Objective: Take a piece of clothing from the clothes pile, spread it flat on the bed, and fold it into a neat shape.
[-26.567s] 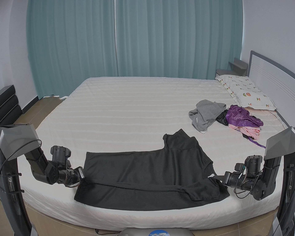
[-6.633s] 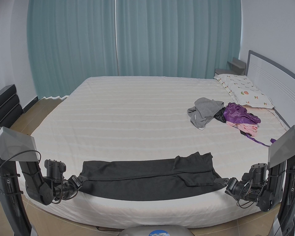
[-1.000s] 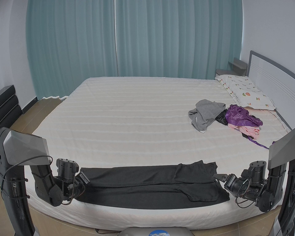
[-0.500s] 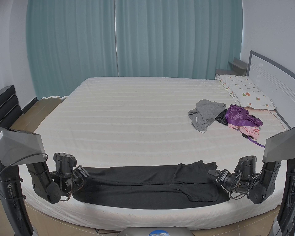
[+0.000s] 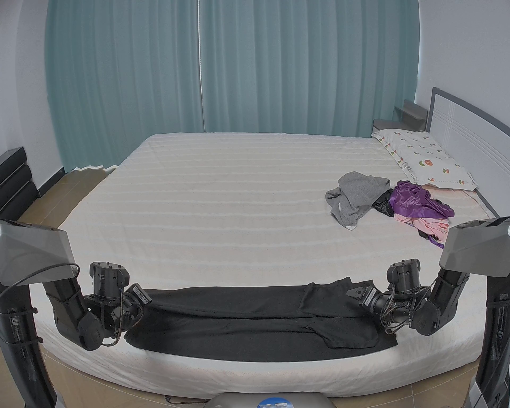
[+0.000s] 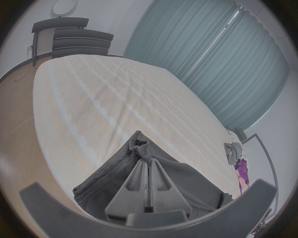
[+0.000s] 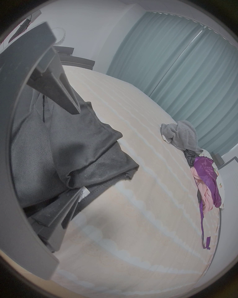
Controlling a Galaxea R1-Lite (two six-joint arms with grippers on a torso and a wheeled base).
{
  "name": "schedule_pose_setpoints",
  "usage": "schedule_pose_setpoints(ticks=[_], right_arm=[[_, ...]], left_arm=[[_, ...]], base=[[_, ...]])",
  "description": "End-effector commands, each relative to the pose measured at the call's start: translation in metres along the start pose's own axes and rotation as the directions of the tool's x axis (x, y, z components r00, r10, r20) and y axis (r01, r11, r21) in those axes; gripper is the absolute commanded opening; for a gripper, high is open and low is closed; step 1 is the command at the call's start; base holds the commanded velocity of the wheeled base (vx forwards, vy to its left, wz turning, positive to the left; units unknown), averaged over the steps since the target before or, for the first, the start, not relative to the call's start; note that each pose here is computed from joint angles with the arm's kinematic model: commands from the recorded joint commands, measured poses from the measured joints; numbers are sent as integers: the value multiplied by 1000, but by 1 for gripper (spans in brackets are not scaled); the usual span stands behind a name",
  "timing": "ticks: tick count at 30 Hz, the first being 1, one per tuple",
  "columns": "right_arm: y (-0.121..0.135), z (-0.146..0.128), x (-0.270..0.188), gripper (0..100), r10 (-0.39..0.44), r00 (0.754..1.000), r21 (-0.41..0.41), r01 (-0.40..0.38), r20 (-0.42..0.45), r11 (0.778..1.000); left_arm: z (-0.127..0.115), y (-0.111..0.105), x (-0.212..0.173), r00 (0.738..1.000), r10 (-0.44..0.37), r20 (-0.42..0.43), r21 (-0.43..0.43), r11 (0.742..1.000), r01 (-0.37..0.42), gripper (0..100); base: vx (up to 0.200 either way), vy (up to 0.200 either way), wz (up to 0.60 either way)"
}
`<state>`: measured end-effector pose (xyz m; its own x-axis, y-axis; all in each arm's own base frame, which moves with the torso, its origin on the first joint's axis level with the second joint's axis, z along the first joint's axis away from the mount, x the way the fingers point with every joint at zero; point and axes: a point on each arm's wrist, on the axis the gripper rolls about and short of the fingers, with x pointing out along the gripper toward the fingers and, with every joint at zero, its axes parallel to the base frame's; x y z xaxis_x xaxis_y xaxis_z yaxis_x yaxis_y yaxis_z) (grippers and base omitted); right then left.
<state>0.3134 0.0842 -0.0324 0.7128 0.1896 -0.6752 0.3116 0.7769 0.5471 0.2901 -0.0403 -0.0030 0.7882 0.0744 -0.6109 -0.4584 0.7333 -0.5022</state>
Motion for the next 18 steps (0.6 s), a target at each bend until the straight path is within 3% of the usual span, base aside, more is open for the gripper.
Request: schedule_pose_setpoints(ticks=[1, 2, 9, 18], right_arm=[[1, -1, 6, 100, -3, 1000, -3, 3, -1, 1000], [0, -2, 7, 0, -11, 1000, -3, 11, 2, 1000], [-5, -2, 8, 0, -78, 997, -12, 78, 5, 997], [8, 11, -4, 0, -36, 998, -8, 36, 47, 999]], left_arm=[[2, 1, 0, 1000, 2, 6, -4, 1000, -2, 0], [2, 1, 0, 1000, 2, 6, -4, 1000, -2, 0], [2, 1, 0, 1000, 2, 6, -4, 1000, -2, 0], [3, -1, 1, 1000, -6, 11, -3, 1000, 6, 0]], base=[[0, 0, 0], [0, 0, 0], [0, 0, 0], [0, 0, 0]])
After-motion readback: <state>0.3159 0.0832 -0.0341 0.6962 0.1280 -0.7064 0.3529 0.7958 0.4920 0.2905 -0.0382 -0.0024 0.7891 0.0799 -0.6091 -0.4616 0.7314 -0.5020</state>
